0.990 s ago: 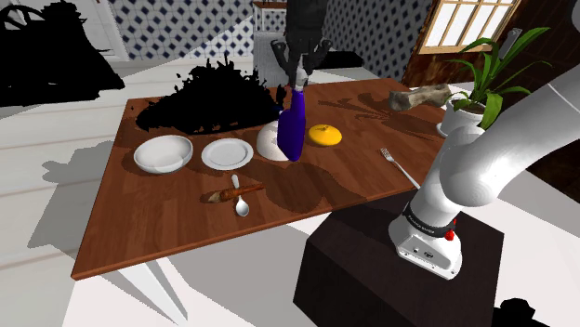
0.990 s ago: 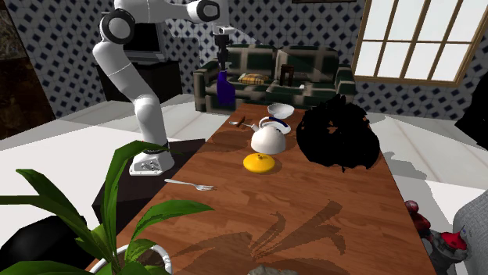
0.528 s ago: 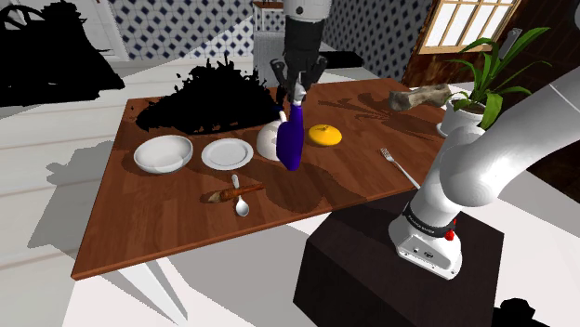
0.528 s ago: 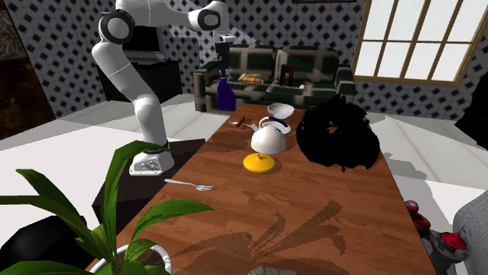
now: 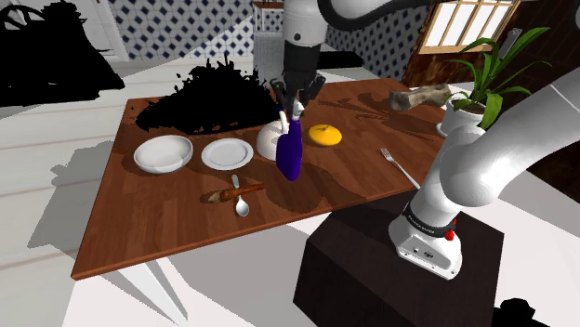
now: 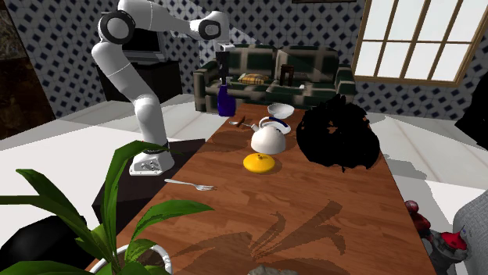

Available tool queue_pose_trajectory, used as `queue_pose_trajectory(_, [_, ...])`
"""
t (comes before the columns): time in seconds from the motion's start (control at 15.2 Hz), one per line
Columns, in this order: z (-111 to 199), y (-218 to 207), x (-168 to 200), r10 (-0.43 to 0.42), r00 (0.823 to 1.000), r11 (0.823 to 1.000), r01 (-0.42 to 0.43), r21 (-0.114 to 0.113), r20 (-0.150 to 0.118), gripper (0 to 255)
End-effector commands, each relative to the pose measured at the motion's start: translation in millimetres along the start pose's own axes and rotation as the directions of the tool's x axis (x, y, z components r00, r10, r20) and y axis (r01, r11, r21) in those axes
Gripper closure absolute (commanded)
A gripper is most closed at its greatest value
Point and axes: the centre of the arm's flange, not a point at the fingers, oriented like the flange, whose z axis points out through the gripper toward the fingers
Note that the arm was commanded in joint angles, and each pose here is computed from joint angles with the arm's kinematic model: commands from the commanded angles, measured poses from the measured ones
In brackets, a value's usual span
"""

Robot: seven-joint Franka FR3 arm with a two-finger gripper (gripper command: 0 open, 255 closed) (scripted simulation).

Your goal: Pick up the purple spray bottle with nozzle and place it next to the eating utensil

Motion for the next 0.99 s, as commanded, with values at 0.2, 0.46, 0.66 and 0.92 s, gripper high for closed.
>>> queue_pose_trajectory(0.2, [27.4,-0.4,-0.9,0.0,1.0,1.0,0.0,0.0,0.0,255])
queue_pose_trajectory(0.46, [48.5,-0.5,-1.7,0.0,1.0,1.0,0.0,0.0,0.0,255])
queue_pose_trajectory(0.66, [64.3,-0.5,-2.3,0.0,1.0,1.0,0.0,0.0,0.0,255])
queue_pose_trajectory(0.92, [85.4,-0.6,-3.1,0.0,1.0,1.0,0.0,0.0,0.0,255])
